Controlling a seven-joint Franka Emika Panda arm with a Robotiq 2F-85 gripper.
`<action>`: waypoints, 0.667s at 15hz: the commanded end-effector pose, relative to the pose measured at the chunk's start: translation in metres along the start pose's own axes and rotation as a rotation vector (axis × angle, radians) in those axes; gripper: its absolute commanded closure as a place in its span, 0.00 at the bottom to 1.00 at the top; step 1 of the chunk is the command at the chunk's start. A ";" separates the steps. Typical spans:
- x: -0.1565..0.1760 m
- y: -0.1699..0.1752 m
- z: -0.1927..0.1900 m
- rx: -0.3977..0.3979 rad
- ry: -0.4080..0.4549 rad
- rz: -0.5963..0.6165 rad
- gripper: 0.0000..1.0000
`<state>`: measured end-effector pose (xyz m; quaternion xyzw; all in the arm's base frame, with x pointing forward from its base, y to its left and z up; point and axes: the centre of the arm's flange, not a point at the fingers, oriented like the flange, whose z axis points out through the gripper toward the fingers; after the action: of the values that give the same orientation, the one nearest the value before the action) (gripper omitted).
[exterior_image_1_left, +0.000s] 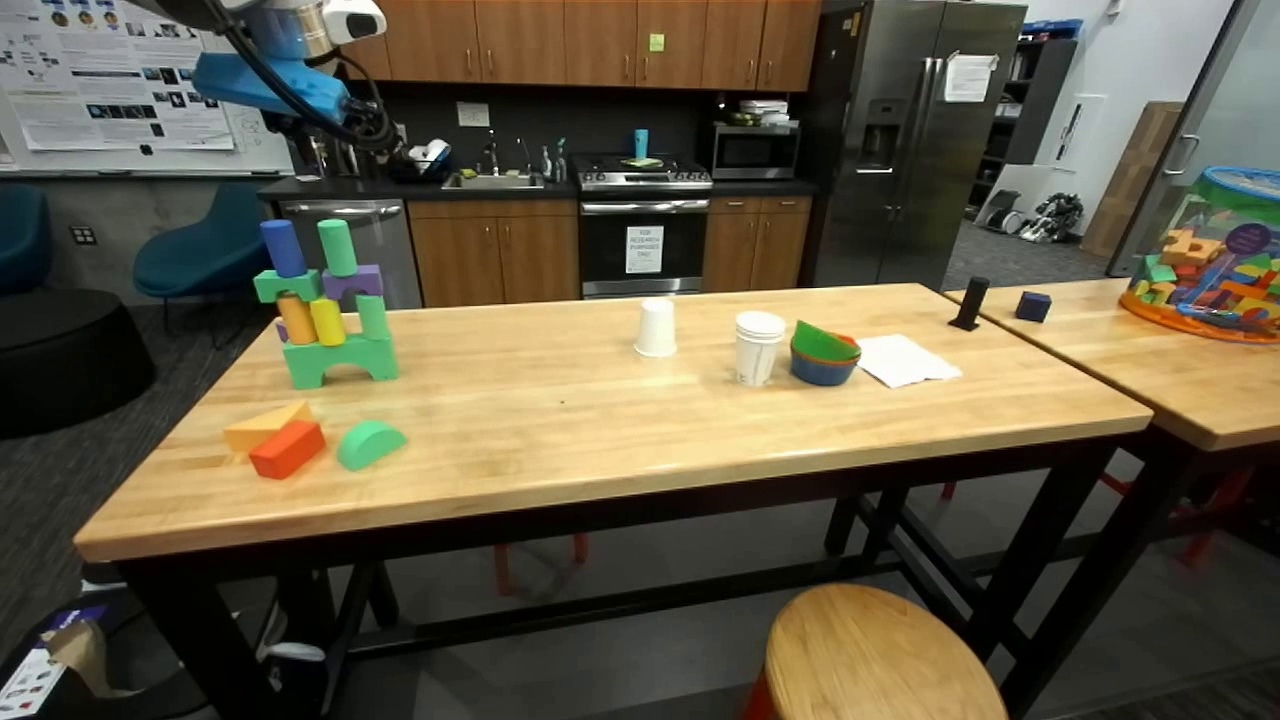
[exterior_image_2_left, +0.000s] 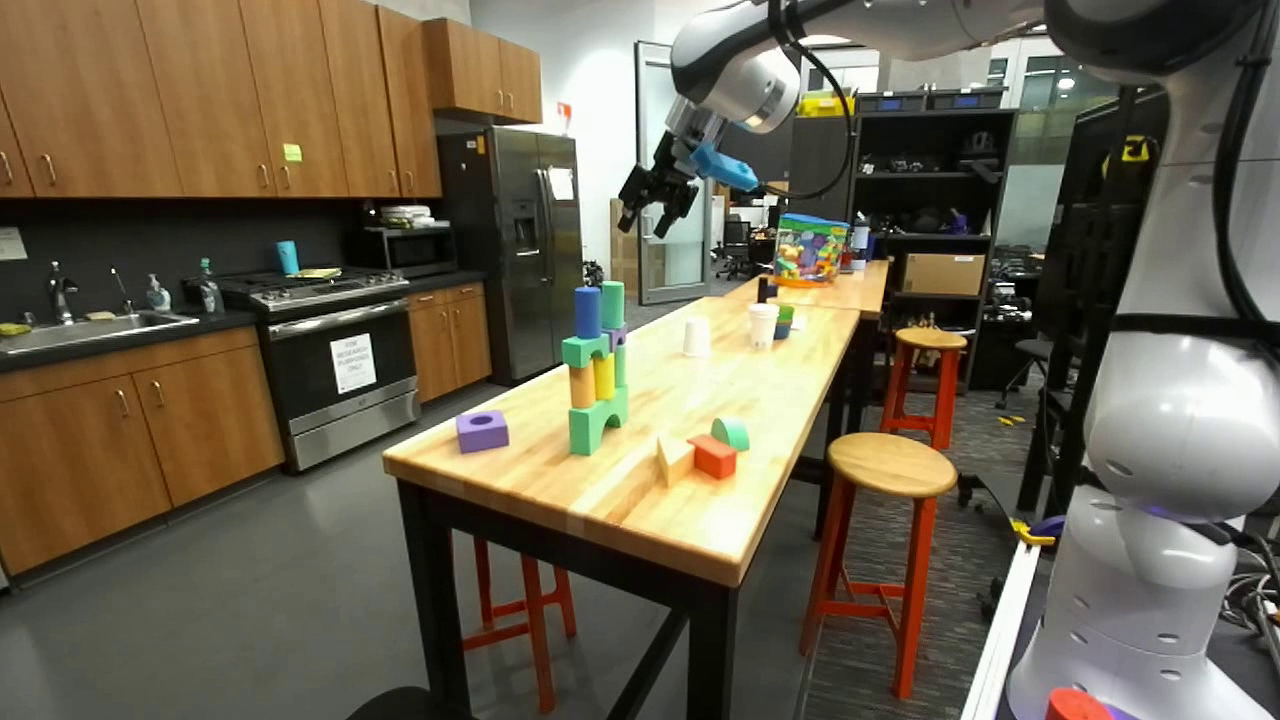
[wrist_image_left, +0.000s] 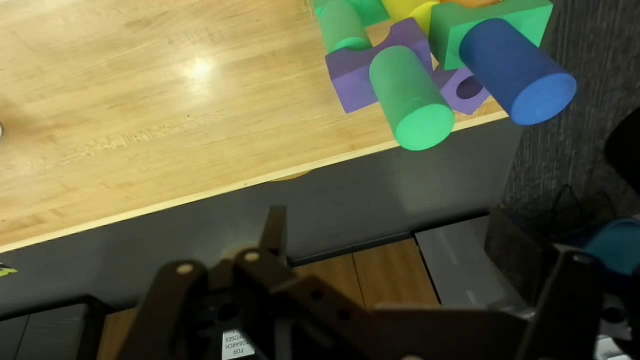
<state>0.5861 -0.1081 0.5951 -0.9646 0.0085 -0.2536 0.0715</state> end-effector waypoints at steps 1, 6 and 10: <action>0.000 0.000 0.000 0.000 0.000 0.000 0.00; -0.002 -0.075 0.012 0.059 0.017 -0.235 0.00; -0.007 -0.160 0.038 0.186 -0.100 -0.392 0.00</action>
<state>0.5957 0.0129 0.5851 -0.9549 -0.1451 -0.2452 0.0833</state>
